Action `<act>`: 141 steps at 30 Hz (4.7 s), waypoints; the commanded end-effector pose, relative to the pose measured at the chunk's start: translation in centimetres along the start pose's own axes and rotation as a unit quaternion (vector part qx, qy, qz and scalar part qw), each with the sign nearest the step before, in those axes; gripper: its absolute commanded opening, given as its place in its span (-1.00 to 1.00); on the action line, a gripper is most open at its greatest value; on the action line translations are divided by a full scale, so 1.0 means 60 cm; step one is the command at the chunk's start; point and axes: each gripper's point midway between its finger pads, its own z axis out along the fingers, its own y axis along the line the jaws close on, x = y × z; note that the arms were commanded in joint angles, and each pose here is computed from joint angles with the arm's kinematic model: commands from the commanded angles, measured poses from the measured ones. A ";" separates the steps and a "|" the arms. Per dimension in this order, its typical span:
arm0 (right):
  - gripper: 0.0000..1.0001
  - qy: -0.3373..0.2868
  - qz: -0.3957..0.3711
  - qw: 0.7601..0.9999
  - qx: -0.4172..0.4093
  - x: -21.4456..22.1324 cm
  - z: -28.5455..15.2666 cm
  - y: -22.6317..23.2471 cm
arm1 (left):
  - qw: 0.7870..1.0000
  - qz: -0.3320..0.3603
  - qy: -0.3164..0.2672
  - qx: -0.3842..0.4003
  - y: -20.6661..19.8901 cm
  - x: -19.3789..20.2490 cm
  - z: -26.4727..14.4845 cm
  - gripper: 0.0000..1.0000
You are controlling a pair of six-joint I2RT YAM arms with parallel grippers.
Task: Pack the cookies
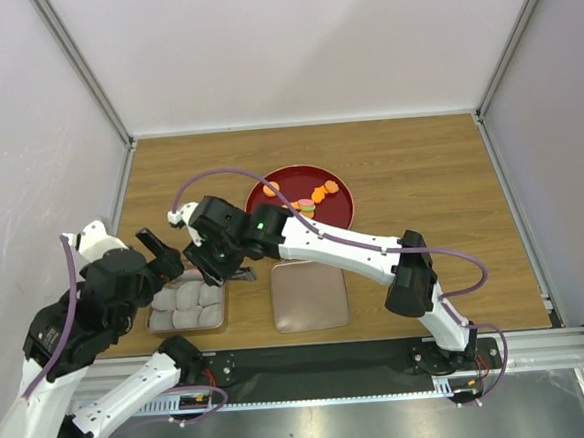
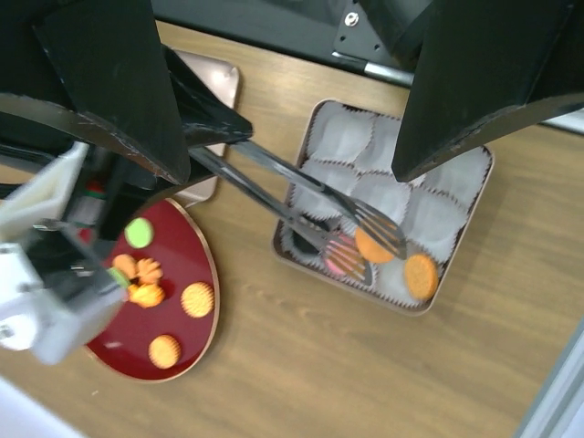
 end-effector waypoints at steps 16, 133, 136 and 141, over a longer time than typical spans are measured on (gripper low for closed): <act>-0.11 -0.040 -0.032 0.996 -0.071 -0.017 0.072 0.069 | 0.998 -0.010 0.028 -0.051 0.080 0.069 0.003 1.00; 0.08 0.087 0.180 0.953 0.229 0.086 -0.076 -0.354 | 0.995 0.049 0.083 0.019 0.031 0.150 0.060 0.99; 0.10 0.086 0.173 0.954 0.231 0.079 -0.068 -0.353 | 0.995 0.050 0.084 0.020 0.030 0.150 0.060 0.99; 0.11 0.086 0.169 0.955 0.228 0.073 -0.059 -0.349 | 0.995 0.051 0.084 0.022 0.030 0.151 0.060 1.00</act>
